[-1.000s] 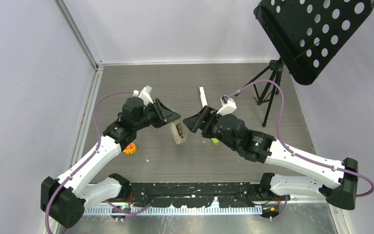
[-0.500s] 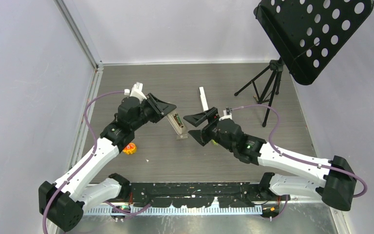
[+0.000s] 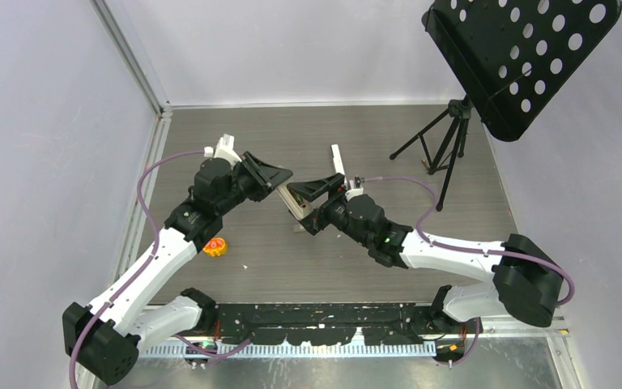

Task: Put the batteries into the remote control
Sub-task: Load the battery into the remote control, then move the battery to the center of the board.

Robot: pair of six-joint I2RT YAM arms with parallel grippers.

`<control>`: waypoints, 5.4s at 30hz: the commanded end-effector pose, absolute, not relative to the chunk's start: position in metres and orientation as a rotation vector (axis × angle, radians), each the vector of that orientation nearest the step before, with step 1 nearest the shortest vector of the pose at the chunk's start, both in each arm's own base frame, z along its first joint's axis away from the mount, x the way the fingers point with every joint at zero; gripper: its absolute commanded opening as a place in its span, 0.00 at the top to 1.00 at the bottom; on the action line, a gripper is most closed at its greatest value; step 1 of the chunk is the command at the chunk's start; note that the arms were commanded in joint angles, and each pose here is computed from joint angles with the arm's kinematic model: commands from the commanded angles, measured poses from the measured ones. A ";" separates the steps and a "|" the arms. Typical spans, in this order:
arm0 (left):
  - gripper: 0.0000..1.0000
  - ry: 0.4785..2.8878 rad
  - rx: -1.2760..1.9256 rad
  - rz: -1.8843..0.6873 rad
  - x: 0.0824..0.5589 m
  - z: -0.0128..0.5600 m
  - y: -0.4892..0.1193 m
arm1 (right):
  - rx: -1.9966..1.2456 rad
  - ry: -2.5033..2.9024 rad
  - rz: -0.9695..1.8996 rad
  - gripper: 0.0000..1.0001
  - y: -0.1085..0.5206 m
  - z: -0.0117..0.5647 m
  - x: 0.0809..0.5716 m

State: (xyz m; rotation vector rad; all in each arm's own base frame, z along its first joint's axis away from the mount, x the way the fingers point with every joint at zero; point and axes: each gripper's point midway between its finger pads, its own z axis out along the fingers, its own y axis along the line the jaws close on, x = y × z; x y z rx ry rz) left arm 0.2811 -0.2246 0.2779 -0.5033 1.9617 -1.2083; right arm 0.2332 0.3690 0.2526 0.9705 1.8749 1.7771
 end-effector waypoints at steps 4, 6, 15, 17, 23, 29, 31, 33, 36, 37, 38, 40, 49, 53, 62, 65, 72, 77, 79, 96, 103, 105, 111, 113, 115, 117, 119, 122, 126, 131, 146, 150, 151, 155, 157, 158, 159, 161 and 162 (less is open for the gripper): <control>1.00 1.908 -0.466 -1.264 0.279 0.302 -0.227 | 0.979 1.726 1.913 0.15 0.368 0.278 0.242; 1.00 1.908 -0.462 -1.268 0.279 0.302 -0.228 | 0.984 1.732 1.906 0.17 0.367 0.276 0.243; 1.00 1.904 -0.439 -1.296 0.281 0.303 -0.234 | 0.975 1.714 1.911 0.31 0.360 0.277 0.244; 1.00 1.903 -0.439 -1.297 0.281 0.304 -0.234 | 0.956 1.718 1.913 0.33 0.361 0.277 0.243; 1.00 1.894 -0.443 -1.304 0.282 0.306 -0.235 | 0.938 1.734 1.907 0.46 0.360 0.273 0.242; 1.00 1.872 -0.453 -1.337 0.287 0.317 -0.239 | 0.880 1.769 1.883 0.57 0.362 0.270 0.240; 1.00 1.868 -0.449 -1.350 0.288 0.323 -0.241 | 0.864 1.769 1.863 0.60 0.359 0.268 0.239; 1.00 1.863 -0.439 -1.353 0.289 0.327 -0.242 | 0.843 1.764 1.838 0.59 0.354 0.268 0.240; 1.00 1.874 -0.421 -1.320 0.290 0.322 -0.239 | 0.760 1.759 1.763 0.40 0.344 0.272 0.241; 1.00 1.885 -0.417 -1.310 0.290 0.317 -0.238 | 0.725 1.762 1.717 0.31 0.339 0.273 0.242; 1.00 1.896 -0.411 -1.301 0.291 0.310 -0.237 | 0.691 1.772 1.662 0.25 0.333 0.274 0.243; 1.00 1.927 -0.399 -1.254 0.293 0.294 -0.231 | 0.601 1.801 1.518 0.18 0.319 0.276 0.245; 1.00 2.020 -0.436 -1.054 0.291 0.231 -0.187 | 0.143 2.039 0.434 0.19 0.208 0.240 0.274; 1.00 2.036 -0.395 -1.010 0.286 0.229 -0.182 | 0.046 2.137 -0.018 0.26 0.158 0.222 0.300; 1.00 2.057 -0.352 -1.018 0.283 0.225 -0.184 | -0.027 2.186 -0.715 0.52 0.055 0.181 0.362; 1.00 2.061 -0.348 -1.032 0.282 0.223 -0.186 | -0.082 2.239 -0.833 0.54 0.034 0.153 0.380; 1.00 2.057 -0.338 -1.038 0.282 0.224 -0.186 | -0.187 2.311 -0.857 0.57 0.012 0.114 0.415; 1.00 2.054 -0.337 -1.042 0.285 0.224 -0.186 | -0.209 2.342 -0.817 0.56 0.005 0.099 0.438; 1.00 2.056 -0.337 -1.040 0.285 0.223 -0.186 | -0.224 2.351 -0.802 0.56 0.005 0.093 0.444; 1.00 2.063 -0.354 -1.032 0.287 0.218 -0.181 | -0.173 2.383 -0.719 0.51 -0.024 0.067 0.477; 1.00 2.077 -0.364 -1.041 0.287 0.213 -0.182 | -0.146 2.367 -0.712 0.48 -0.030 0.064 0.484; 1.00 2.079 -0.365 -1.038 0.286 0.212 -0.182 | -0.137 2.364 -0.705 0.48 -0.033 0.062 0.487; 1.00 2.077 -0.367 -1.025 0.285 0.212 -0.179 | -0.142 2.366 -0.664 0.50 -0.042 0.054 0.490; 1.00 2.079 -0.369 -1.025 0.285 0.212 -0.179 | -0.154 2.359 -0.644 0.50 -0.043 0.053 0.490; 1.00 2.082 -0.370 -1.025 0.285 0.211 -0.180 | -0.161 2.353 -0.618 0.49 -0.043 0.051 0.490; 1.00 2.084 -0.371 -1.026 0.286 0.211 -0.180 | -0.174 2.352 -0.586 0.48 -0.042 0.047 0.491; 1.00 2.086 -0.370 -1.025 0.285 0.210 -0.180 | -0.177 2.357 -0.565 0.48 -0.043 0.044 0.491; 1.00 2.088 -0.372 -1.018 0.285 0.210 -0.179 | -0.184 2.362 -0.529 0.48 -0.042 0.044 0.492; 1.00 2.088 -0.374 -1.014 0.284 0.211 -0.178 | -0.190 2.396 -0.479 0.49 -0.042 0.041 0.489; 1.00 2.087 -0.374 -1.013 0.283 0.212 -0.178 | -0.212 2.449 -0.412 0.53 -0.040 0.036 0.481; 1.00 2.082 -0.361 -1.006 0.283 0.220 -0.177 | -0.258 2.583 -0.325 0.66 -0.050 0.018 0.462; 1.00 2.080 -0.364 -0.999 0.283 0.221 -0.176 | -0.272 2.592 -0.317 0.73 -0.049 0.017 0.461; 1.00 2.079 -0.364 -0.996 0.283 0.221 -0.175 | -0.275 2.593 -0.315 0.73 -0.048 0.017 0.460; 1.00 2.078 -0.366 -0.990 0.282 0.221 -0.174 | -0.284 2.593 -0.292 0.77 -0.045 0.017 0.460; 1.00 2.077 -0.366 -0.988 0.283 0.221 -0.174 | -0.288 2.589 -0.277 0.80 -0.043 0.019 0.460; 1.00 2.079 -0.367 -0.986 0.283 0.220 -0.173 | -0.290 2.585 -0.269 0.81 -0.042 0.020 0.461; 1.00 2.079 -0.366 -0.987 0.282 0.220 -0.173 | -0.291 2.583 -0.261 0.82 -0.041 0.020 0.461; 1.00 2.079 -0.365 -0.986 0.283 0.220 -0.174 | -0.295 2.579 -0.239 0.85 -0.038 0.022 0.461; 1.00 2.079 -0.366 -0.982 0.283 0.220 -0.173 | -0.292 2.575 -0.224 0.86 -0.036 0.023 0.461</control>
